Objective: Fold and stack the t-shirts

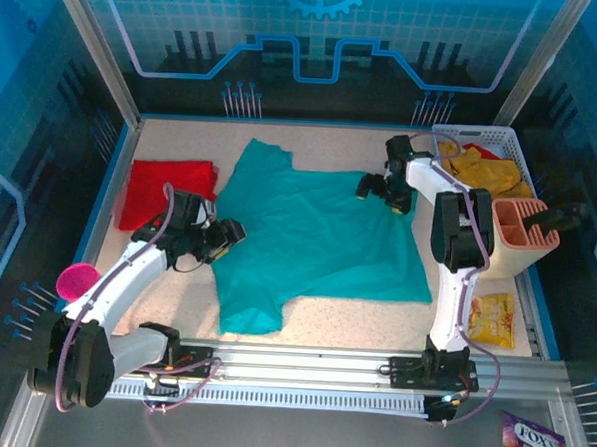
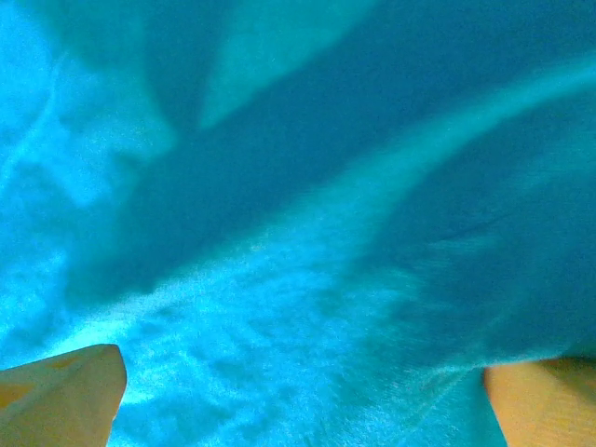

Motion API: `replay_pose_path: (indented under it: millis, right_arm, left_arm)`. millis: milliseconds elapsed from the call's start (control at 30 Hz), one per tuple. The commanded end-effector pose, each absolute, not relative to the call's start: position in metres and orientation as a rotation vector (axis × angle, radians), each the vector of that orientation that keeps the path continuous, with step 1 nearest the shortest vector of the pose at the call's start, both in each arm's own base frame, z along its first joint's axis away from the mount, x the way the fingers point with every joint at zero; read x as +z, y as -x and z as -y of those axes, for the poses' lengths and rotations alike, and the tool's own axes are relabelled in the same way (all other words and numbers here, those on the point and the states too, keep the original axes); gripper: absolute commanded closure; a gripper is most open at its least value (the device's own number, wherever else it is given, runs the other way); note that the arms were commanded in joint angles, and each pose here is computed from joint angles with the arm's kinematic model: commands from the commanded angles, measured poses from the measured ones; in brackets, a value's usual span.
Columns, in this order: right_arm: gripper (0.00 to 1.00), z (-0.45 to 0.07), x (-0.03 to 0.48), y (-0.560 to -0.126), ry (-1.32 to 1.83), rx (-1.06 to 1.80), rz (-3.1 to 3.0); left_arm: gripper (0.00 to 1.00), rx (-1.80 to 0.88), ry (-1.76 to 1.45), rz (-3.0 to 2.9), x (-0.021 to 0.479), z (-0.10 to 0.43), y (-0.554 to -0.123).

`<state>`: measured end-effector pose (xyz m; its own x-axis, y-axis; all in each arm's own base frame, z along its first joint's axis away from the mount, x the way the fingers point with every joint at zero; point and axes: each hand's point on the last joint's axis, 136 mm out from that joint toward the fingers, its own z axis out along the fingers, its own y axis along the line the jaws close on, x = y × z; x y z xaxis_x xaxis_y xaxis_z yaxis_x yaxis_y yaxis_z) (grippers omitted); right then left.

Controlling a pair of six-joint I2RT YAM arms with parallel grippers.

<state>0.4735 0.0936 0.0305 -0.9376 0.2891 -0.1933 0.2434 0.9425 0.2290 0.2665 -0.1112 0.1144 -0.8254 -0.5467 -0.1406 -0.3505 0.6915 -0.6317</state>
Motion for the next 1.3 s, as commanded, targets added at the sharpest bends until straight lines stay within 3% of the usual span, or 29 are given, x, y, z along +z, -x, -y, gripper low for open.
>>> replay_pose_path:
  millis: [0,233,467,700,800,1033,1267]
  right_arm:
    - [0.00,-0.077,0.024,-0.482,-0.438,0.224,-2.924]
    - [0.00,-0.086,0.072,-0.480,-0.366,0.368,-2.826]
    - [0.00,-0.088,0.124,-0.408,-0.360,0.472,-2.757]
    - [0.00,-0.058,0.113,-0.302,-0.546,0.315,-2.850]
    - [0.05,-0.039,0.113,-0.269,-0.645,0.249,-2.830]
    - [0.11,-0.010,0.083,-0.229,-0.773,0.165,-2.867]
    - [0.14,0.008,0.060,-0.217,-0.908,0.179,-2.841]
  left_arm:
    - [0.38,-0.824,0.742,-2.634,0.102,0.107,-0.251]
    - [0.43,-0.875,0.773,-2.683,0.096,0.113,-0.239]
    - [0.44,-0.783,0.873,-2.787,0.082,0.108,-0.183]
    - [0.43,-0.774,0.939,-2.824,0.069,0.113,-0.141]
    - [0.43,-0.753,0.952,-2.863,0.059,0.116,-0.125]
    - [0.48,-0.811,0.938,-2.855,0.051,0.131,-0.113]
    - [0.51,-0.736,0.861,-2.923,0.044,0.141,-0.099]
